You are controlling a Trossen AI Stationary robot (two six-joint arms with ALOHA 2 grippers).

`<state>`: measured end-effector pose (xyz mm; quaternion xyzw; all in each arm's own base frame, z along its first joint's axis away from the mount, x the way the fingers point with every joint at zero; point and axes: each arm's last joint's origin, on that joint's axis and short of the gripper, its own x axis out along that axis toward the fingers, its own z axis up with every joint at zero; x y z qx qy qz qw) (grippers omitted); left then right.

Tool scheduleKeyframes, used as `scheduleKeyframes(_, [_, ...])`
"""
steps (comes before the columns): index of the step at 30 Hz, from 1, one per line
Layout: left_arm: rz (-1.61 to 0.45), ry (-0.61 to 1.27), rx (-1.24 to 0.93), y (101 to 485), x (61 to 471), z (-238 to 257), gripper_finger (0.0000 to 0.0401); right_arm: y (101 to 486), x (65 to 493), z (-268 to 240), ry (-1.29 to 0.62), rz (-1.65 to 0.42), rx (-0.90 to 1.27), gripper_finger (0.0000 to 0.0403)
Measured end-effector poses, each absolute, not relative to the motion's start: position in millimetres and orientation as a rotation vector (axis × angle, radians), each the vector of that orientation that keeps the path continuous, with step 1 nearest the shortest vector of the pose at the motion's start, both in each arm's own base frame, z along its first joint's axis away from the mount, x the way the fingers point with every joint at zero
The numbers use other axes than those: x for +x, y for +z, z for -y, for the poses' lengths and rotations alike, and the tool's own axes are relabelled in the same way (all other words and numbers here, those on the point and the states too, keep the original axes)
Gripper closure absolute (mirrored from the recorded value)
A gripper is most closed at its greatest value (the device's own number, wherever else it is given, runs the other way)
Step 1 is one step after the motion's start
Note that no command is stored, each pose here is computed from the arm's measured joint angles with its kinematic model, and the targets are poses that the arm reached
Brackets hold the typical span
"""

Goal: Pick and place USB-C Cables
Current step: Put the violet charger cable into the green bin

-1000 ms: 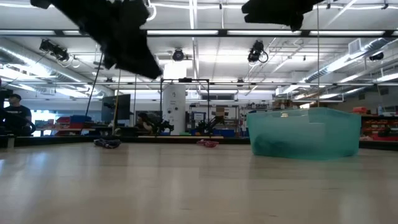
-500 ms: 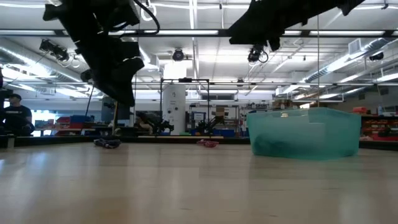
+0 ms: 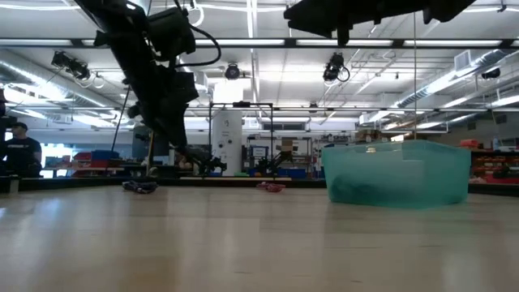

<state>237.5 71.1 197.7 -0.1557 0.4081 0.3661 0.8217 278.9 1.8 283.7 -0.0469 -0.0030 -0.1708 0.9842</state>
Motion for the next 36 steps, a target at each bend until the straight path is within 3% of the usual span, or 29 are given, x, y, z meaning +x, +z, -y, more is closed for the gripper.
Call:
scheduleKeyframes(8, [-0.839,0.553,-0.162,204,247,-78,0.0257,292,278,13,-0.406,0.062,-0.231,0.0249])
scheduleKeyframes(14, [-0.730,0.533,-0.103,213,255,-81,0.0257,298,277,21,-0.407,0.105,-0.296,0.0249])
scheduleKeyframes(19, [-0.742,0.526,-0.080,227,259,-82,0.0257,300,276,26,-0.425,0.119,-0.334,0.0249])
scheduleKeyframes(28, [-0.808,0.441,0.146,236,264,-65,0.0257,303,275,30,-0.446,0.154,-0.333,0.0249])
scheduleKeyframes(36, [-0.763,0.450,0.068,237,268,-53,0.0257,293,277,31,-0.476,0.008,-0.445,0.0249])
